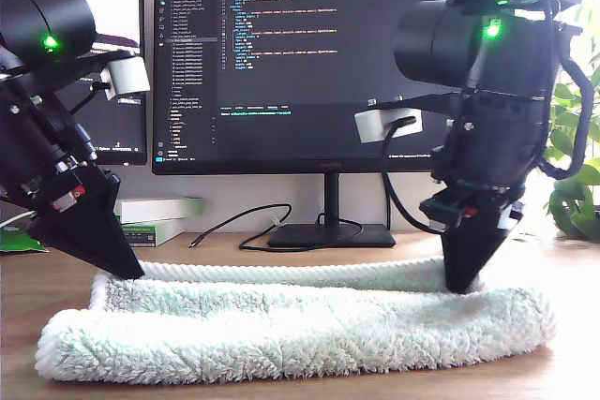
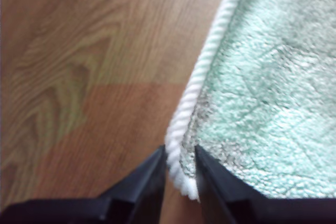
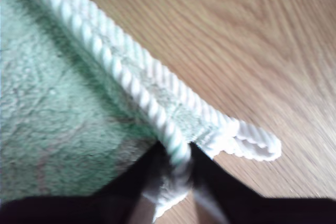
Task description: Fold the tea towel to a neat square and place it to the right
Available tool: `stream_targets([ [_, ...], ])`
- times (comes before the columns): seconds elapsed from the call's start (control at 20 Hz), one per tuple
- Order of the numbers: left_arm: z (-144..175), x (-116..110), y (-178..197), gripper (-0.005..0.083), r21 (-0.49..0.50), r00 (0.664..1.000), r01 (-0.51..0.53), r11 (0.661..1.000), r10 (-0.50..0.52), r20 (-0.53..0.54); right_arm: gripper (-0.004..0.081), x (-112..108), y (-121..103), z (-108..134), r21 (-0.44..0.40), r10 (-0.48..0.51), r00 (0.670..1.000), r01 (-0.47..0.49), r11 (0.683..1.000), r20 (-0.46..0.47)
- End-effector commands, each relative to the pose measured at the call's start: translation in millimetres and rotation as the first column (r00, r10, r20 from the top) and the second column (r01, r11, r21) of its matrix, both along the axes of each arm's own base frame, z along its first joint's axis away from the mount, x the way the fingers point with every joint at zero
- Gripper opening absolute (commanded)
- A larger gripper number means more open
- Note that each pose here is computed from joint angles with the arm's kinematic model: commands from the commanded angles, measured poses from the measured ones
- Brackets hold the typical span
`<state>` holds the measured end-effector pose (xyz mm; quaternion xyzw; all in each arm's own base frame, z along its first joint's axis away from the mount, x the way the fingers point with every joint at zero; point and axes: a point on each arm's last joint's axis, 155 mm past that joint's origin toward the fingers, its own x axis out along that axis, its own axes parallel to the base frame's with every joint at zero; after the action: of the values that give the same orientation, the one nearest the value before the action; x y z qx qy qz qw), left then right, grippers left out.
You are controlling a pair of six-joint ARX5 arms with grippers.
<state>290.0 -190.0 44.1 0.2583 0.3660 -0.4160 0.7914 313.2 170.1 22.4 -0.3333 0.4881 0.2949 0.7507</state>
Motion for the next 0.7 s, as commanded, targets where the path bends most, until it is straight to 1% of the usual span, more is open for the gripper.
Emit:
stream_targets([
  [0.0,-4,1,2,0.0166,0.003,1.000,-0.004,1.000,0.004,-0.006,0.0250,4,1,2,0.011,-0.016,1.000,0.016,1.000,0.011],
  [0.15,-2,5,4,0.0166,0.000,1.000,-0.016,1.000,0.016,0.005,0.0251,10,4,11,0.025,-0.029,0.999,0.028,0.999,0.024],
  [0.3,-1,9,6,0.0166,-0.005,1.000,-0.026,1.000,0.026,0.014,0.0266,19,9,28,0.031,-0.030,0.999,0.029,0.999,0.037],
  [0.45,0,9,8,0.0166,-0.006,0.999,-0.031,1.000,0.031,0.015,0.0266,21,10,43,0.024,-0.033,0.999,0.032,0.999,0.023],
  [0.55,4,7,8,0.0164,-0.009,0.999,-0.036,0.999,0.036,0.012,0.0265,17,8,48,0.018,-0.054,0.999,0.054,0.998,-0.004],
  [0.6,9,7,9,0.0152,-0.012,0.999,-0.036,0.999,0.036,0.018,0.0242,13,7,49,0.011,-0.053,0.998,0.054,0.999,-0.020],
  [0.65,15,6,9,0.0095,-0.019,0.999,-0.036,0.999,0.037,0.032,0.0153,11,5,49,0.008,-0.060,0.998,0.061,0.998,-0.028],
])
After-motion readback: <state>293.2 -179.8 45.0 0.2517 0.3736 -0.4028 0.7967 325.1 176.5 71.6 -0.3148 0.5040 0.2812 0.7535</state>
